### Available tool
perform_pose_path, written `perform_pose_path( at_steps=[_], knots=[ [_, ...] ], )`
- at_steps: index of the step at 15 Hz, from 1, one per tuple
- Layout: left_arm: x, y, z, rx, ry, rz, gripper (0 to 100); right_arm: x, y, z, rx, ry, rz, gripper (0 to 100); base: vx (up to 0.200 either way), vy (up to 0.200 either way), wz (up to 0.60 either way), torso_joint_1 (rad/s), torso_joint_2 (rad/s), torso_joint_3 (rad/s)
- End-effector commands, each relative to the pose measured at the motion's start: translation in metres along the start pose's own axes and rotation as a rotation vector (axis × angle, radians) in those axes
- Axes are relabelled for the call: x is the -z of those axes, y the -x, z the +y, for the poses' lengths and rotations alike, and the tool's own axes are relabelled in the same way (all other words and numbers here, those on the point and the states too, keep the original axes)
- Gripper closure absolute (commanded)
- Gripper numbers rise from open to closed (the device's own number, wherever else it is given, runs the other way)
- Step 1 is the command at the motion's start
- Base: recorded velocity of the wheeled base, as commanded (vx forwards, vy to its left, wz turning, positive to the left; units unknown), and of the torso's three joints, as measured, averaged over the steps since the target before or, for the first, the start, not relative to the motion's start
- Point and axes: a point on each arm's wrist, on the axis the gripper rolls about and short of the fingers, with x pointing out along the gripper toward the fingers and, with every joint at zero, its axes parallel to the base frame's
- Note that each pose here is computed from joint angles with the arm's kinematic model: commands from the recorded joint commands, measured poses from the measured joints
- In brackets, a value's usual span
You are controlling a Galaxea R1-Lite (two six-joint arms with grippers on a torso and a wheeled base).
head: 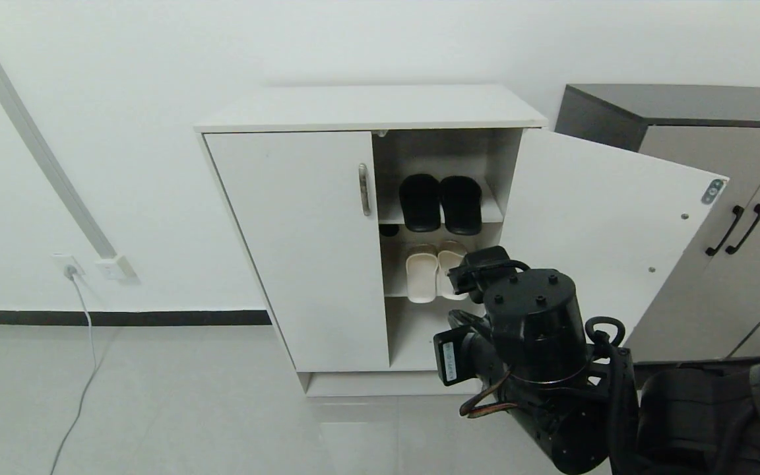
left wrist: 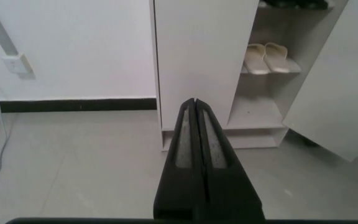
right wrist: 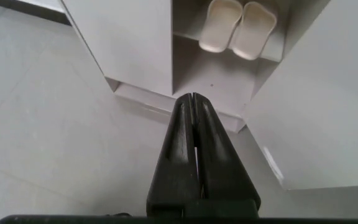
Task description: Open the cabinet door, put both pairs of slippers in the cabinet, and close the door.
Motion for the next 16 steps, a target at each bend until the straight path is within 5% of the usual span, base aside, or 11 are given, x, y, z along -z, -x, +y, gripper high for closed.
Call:
perform_pose_path(
  at_steps=[1,16],
  knots=[
    [-0.0002,0.0000,0.0000,-0.001,0.001,0.001,100,0.0009,-0.0006,0.0001,0.001,0.002,0.002,100,0.000,0.000,0.00,0.134,-0.47,-0.339],
    [-0.0002,0.0000,-0.0001,0.000,0.001,0.001,100,0.0025,0.0011,-0.0014,0.002,0.010,0.007,100,0.000,0.000,0.00,0.185,-0.50,-0.319]
  ],
)
